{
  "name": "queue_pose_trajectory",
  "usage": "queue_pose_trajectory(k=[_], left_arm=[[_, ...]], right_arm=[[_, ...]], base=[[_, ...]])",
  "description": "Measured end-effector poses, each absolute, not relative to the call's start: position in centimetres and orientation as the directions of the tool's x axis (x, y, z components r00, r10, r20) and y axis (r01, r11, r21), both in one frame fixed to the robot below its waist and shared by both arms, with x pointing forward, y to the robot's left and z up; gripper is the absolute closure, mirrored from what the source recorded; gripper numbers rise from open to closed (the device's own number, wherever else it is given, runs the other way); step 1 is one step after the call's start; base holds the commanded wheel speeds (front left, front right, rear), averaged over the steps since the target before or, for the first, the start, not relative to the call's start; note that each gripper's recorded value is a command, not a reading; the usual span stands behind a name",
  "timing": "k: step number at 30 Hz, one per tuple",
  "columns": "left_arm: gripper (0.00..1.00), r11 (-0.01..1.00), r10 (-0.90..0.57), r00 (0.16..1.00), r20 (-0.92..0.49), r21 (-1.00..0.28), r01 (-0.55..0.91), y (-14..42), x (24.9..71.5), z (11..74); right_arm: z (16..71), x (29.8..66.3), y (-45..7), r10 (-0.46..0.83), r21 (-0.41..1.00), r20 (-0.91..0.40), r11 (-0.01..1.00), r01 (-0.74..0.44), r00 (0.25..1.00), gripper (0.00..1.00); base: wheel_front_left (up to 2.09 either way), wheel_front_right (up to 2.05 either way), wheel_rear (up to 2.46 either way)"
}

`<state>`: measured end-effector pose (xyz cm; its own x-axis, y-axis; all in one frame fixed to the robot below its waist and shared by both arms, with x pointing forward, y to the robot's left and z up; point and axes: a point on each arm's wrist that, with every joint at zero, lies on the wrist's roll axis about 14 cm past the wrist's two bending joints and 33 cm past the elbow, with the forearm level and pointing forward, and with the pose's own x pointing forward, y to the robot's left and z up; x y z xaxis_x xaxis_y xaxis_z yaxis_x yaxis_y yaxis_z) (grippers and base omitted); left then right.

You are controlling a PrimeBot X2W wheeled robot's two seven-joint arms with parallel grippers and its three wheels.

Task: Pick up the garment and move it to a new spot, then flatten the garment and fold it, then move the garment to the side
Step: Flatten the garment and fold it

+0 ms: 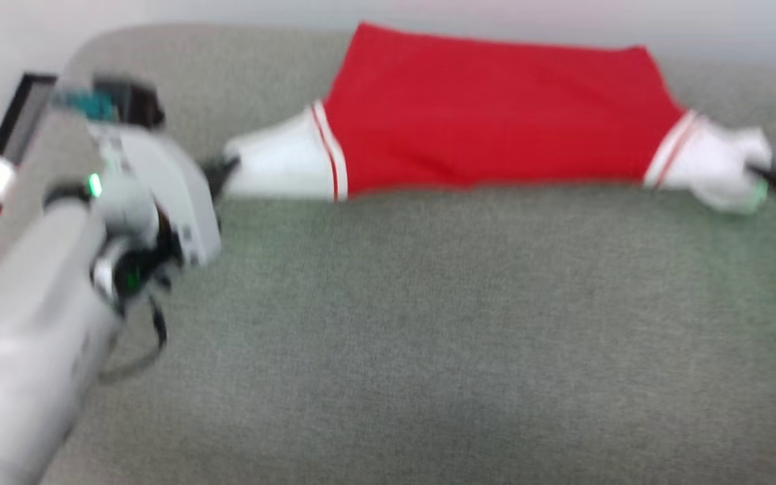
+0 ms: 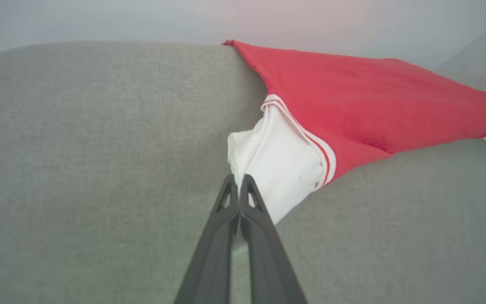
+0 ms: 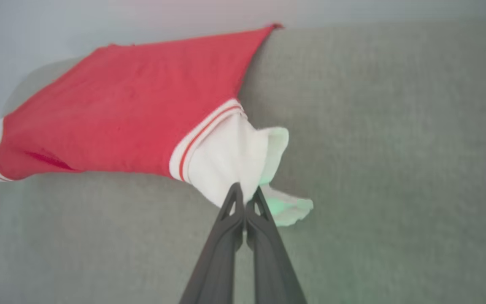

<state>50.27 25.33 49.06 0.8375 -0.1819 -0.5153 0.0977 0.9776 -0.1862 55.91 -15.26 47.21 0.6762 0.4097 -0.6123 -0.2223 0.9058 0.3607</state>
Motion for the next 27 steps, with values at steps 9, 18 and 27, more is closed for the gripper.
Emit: queue_pose_trajectory(k=[9, 18, 27], left_arm=[[1.00, 0.968, -0.173, 0.815, -0.553, -0.246, 0.039, 25.2, 40.2, 49.1], [1.00, 0.961, -0.136, 0.782, -0.609, -0.271, -0.044, 24.2, 32.1, 48.7], [1.00, 0.950, -0.156, 0.741, -0.653, -0.305, -0.069, 22.7, 30.1, 44.8]], right_arm=[[46.8, 44.5, -17.9, 0.460, 0.383, -0.724, 0.888, -0.256, 0.514, 1.00], [46.1, 37.0, -20.5, 0.425, 0.362, -0.787, 0.905, -0.222, 0.447, 1.00], [42.1, 34.4, -19.2, 0.390, 0.350, -0.821, 0.921, -0.172, 0.418, 1.00]], base=[[0.00, 0.00, 0.00], [0.00, 0.00, 0.00], [0.00, 0.00, 0.00]])
